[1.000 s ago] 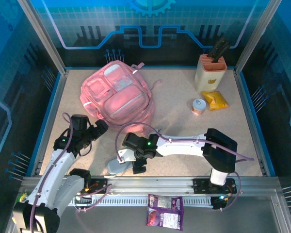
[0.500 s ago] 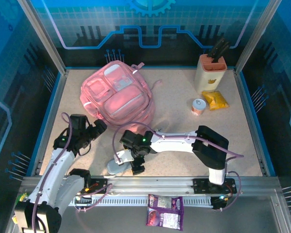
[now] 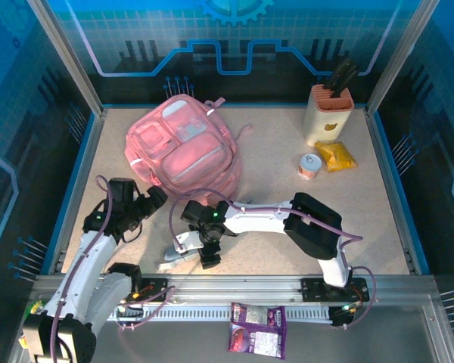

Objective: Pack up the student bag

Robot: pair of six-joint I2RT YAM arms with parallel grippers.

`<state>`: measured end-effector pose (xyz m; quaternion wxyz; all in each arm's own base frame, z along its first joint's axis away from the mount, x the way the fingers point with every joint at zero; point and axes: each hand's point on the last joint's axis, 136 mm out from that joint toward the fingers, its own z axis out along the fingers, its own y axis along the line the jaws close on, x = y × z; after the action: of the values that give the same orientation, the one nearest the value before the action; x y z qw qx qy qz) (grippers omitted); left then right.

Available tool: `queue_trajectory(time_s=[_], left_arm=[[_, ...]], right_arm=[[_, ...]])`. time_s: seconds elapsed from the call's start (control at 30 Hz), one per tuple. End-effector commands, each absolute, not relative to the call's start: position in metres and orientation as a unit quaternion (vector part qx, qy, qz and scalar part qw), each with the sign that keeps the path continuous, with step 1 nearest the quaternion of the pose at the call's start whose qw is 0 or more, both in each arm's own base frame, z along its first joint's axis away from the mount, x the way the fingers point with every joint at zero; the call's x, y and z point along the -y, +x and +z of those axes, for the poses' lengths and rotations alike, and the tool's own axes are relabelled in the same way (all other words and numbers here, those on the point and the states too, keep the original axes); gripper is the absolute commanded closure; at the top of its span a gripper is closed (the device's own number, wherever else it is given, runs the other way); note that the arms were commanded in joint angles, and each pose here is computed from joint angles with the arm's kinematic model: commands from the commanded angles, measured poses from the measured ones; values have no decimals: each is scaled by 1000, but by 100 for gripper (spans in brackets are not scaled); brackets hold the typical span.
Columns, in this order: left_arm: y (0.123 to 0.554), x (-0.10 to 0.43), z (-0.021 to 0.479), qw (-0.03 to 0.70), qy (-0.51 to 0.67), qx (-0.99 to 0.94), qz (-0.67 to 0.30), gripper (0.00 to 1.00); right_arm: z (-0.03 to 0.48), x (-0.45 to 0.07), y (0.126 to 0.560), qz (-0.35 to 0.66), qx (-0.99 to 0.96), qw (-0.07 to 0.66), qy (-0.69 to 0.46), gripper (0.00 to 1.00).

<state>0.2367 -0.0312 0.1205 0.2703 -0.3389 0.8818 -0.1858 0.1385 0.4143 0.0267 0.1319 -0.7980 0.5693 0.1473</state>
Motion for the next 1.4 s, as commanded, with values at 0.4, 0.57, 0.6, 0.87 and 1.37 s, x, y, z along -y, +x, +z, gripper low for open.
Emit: queue_trajectory(time_s=[0.4, 0.57, 0.6, 0.87, 1.37], left_arm=[[242, 34, 134, 281, -329, -879, -201, 1], [242, 34, 132, 280, -329, -879, -200, 1], [242, 34, 132, 280, -329, -879, -201, 1], [244, 35, 133, 281, -328, -879, -203, 1], [247, 38, 139, 284, -325, -876, -214, 1]], right_arm=[[38, -408, 150, 131, -602, 161, -771, 0], [24, -405, 148, 130, -604, 148, -773, 0], [23, -406, 149, 126, -606, 146, -771, 0], [18, -403, 152, 120, -609, 143, -771, 2], [45, -405, 163, 120, -611, 196, -757, 26]])
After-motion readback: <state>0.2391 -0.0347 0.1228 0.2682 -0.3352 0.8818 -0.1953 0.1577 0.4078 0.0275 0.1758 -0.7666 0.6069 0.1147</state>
